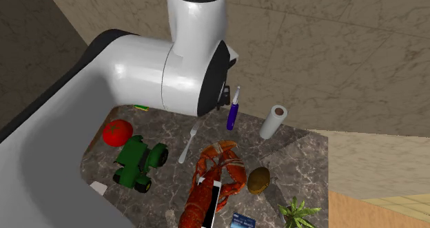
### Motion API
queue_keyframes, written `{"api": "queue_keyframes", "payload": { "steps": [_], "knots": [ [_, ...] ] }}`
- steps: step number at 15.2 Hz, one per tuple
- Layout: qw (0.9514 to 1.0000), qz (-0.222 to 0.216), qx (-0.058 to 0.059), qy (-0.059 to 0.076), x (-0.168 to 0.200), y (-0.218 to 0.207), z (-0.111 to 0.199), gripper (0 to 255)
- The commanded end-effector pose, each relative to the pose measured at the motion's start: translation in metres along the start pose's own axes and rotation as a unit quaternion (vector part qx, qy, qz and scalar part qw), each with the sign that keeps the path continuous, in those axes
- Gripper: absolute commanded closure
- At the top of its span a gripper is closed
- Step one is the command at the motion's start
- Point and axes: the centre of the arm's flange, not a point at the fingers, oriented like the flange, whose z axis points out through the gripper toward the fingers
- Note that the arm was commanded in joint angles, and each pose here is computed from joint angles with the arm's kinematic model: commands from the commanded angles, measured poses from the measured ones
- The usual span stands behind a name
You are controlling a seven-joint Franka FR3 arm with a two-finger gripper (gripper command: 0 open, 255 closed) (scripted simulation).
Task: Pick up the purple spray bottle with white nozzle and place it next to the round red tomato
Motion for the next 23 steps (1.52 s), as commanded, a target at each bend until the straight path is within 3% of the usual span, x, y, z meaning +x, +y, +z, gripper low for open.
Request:
{"api": "queue_keyframes", "payload": {
  "steps": [1,12,19,23],
  "knots": [
    [0.9999,0.014,-0.005,-0.004,0.018,0.016,0.012,0],
    [0.9953,0.088,-0.031,-0.025,0.100,0.107,0.080,0],
    [0.9953,0.088,-0.031,-0.025,0.098,0.109,0.117,0],
    [0.9953,0.088,-0.031,-0.025,0.098,0.109,0.120,0]
  ]
}}
